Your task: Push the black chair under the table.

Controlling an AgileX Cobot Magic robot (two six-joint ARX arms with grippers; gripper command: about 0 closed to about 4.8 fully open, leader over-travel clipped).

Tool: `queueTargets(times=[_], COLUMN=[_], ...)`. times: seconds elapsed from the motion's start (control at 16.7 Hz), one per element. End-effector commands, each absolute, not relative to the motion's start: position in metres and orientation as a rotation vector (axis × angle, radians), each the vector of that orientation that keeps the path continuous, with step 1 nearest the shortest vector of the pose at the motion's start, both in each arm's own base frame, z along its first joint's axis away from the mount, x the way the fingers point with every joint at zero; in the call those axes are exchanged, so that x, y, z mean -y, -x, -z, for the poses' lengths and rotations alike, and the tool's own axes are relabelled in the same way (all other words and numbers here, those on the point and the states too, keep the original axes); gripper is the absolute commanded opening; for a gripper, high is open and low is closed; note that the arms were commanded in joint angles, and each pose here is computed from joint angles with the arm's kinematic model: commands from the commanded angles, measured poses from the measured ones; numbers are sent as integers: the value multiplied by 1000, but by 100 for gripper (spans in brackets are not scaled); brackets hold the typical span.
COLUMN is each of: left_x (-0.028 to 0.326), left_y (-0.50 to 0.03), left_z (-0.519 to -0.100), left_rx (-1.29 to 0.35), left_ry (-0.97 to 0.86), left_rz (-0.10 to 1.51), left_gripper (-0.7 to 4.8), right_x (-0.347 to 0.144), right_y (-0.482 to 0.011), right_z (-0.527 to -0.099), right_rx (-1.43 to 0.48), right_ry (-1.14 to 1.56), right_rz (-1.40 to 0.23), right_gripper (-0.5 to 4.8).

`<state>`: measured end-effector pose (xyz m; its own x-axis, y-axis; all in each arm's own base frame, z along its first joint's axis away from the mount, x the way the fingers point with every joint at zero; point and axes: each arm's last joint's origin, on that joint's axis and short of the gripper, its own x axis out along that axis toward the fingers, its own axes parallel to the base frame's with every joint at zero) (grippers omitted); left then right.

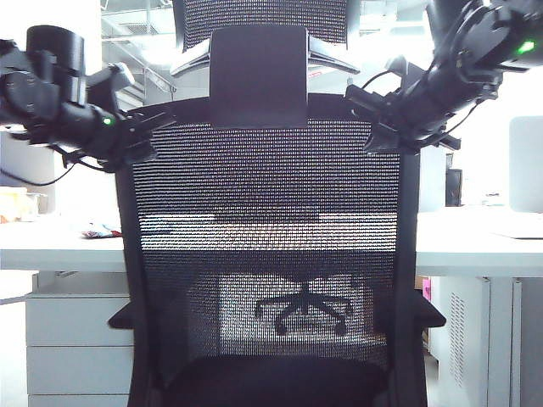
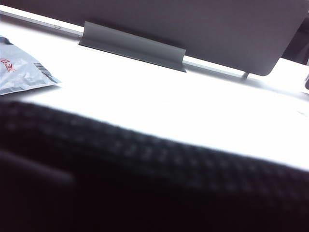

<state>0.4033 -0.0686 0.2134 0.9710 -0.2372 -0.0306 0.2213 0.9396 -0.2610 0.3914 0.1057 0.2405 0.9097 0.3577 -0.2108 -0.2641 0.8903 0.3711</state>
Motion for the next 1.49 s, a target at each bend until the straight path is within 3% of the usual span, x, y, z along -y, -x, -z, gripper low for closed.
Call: queueTargets(times=[0.06, 0.54, 0.72, 0.9, 1.25, 1.49], left_x=[65, 67, 70, 68, 54, 41], left_y=[-412, -413, -408, -393, -300, -219], left_z=[-232, -232, -241, -264, -283, -306], left_rx=[28, 12, -10, -38, 29, 150], left_ry=[259, 246, 291, 282, 280, 278], left_rz=[216, 269, 388, 388, 404, 422], left_gripper=[-6, -6, -6, -6, -6, -6], right_x=[-99, -88, -89, -92, -89, -77], right_y=[-397, -401, -393, -375, -320, -256], right_z=[-255, -249, -263, -292, -316, -329], right_rx=[-184, -215, -209, -178, -135, -53], right_ry=[-344, -363, -364, -356, -374, -397], right_rz=[-285, -290, -339, -365, -397, -387], right_gripper=[-5, -5, -5, -5, -5, -5])
